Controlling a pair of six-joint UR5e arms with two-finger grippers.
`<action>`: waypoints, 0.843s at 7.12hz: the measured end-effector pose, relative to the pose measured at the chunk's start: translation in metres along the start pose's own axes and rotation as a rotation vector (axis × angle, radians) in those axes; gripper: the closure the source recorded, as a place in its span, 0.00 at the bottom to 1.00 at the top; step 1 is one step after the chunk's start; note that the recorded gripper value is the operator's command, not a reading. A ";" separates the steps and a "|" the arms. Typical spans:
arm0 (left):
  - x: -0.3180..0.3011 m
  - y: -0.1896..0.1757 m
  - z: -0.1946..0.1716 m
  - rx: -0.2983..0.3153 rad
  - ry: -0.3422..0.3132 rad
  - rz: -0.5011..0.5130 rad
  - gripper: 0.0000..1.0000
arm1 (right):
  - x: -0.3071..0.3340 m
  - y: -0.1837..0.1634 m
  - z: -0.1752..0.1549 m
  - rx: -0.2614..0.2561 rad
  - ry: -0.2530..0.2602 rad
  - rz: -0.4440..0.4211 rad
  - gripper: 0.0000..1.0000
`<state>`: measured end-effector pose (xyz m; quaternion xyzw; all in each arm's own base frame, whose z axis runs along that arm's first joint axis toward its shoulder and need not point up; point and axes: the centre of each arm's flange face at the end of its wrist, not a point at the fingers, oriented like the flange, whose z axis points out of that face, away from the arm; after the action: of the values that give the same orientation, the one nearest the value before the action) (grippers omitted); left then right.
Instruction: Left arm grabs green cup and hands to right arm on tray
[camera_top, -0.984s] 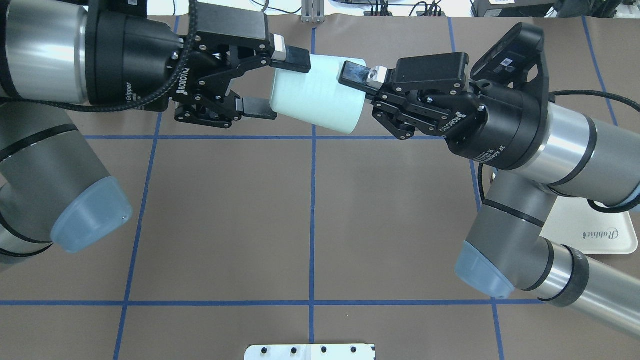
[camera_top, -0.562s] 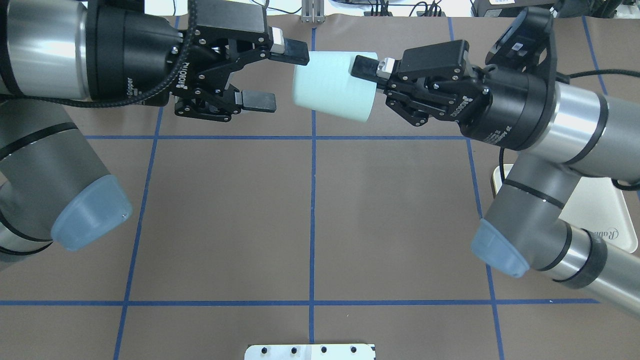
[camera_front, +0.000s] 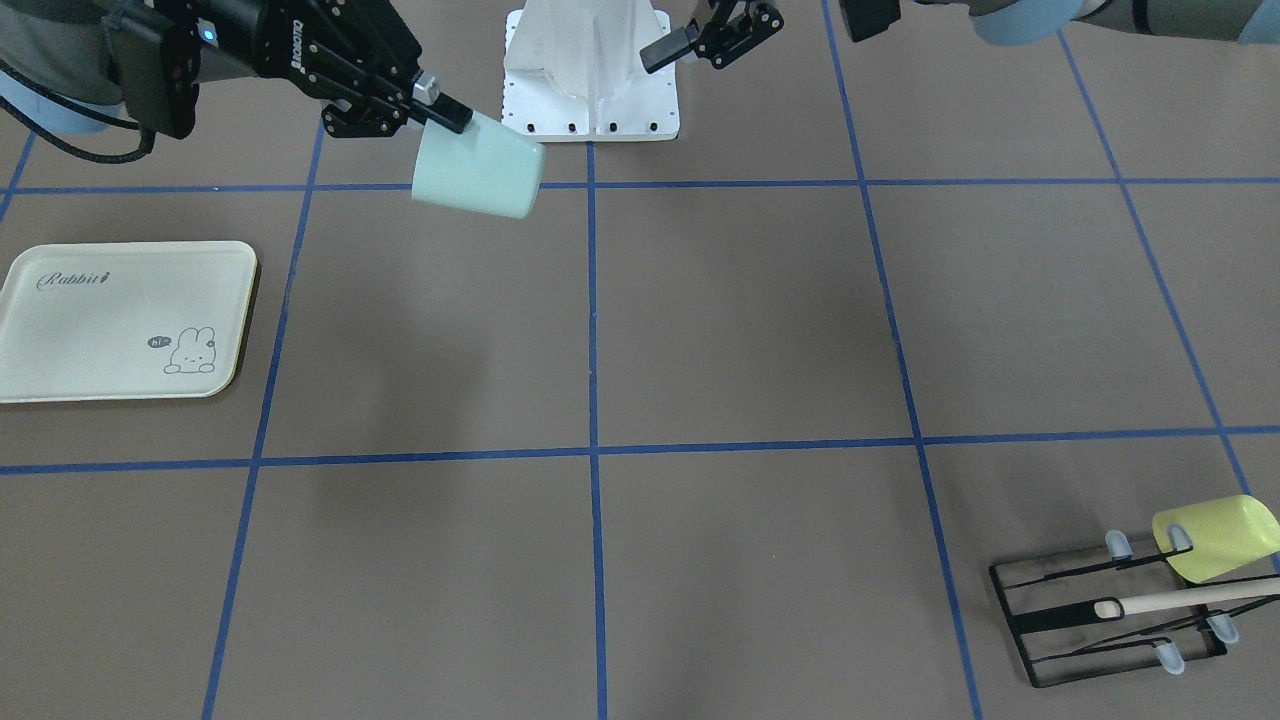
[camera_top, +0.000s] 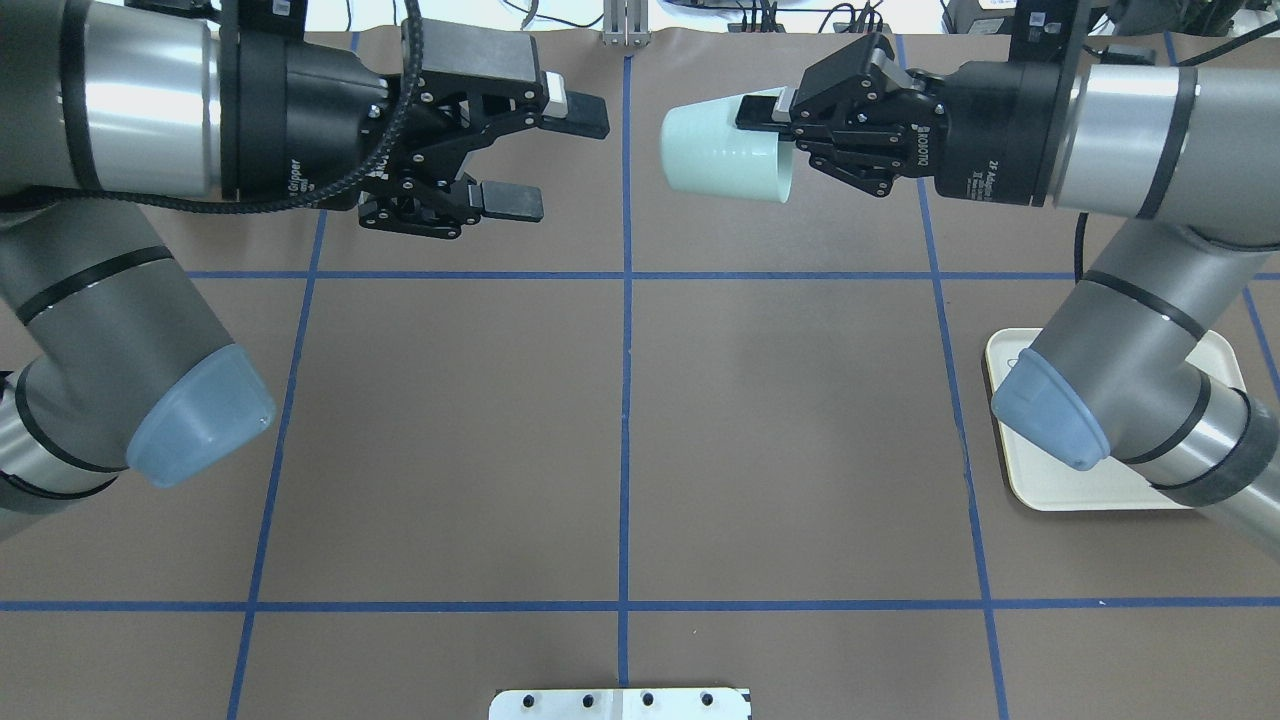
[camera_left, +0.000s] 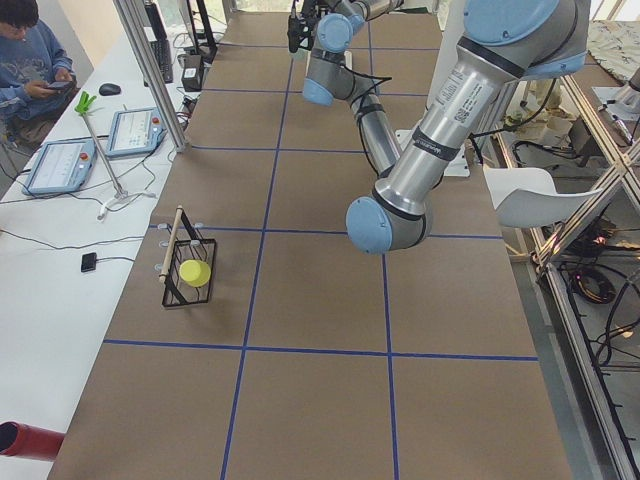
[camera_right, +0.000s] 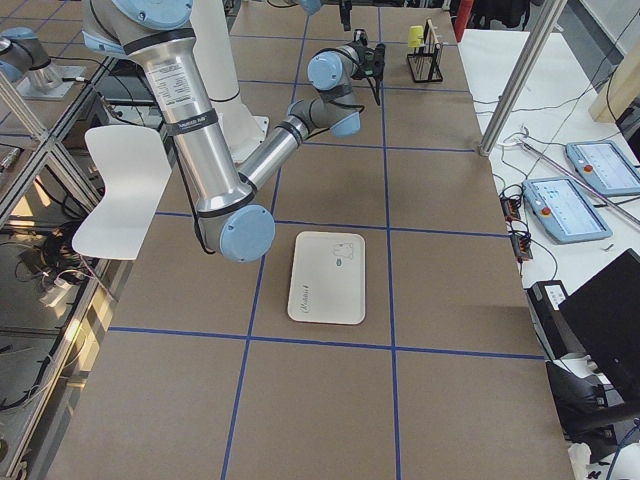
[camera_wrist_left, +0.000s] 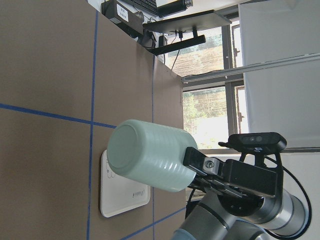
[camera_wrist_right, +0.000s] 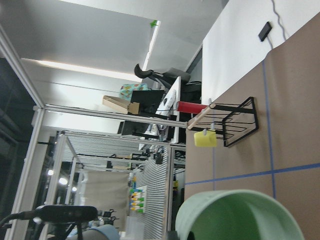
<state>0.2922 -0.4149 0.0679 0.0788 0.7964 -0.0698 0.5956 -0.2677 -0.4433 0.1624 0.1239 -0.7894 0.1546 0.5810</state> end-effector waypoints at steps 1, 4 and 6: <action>-0.024 -0.010 0.002 0.018 -0.061 0.035 0.00 | 0.014 -0.017 0.000 0.014 0.129 -0.021 1.00; -0.078 -0.045 0.007 0.058 -0.372 0.151 0.00 | 0.054 -0.070 -0.022 0.037 0.464 -0.097 1.00; -0.125 -0.074 -0.018 0.051 -0.589 0.257 0.00 | 0.090 -0.087 -0.042 0.016 0.650 -0.165 1.00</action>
<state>0.2952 -0.4884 0.1946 0.1699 0.5711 -0.0336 0.8024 -0.2243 -0.5085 0.2684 0.1362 -0.5490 0.1445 0.8119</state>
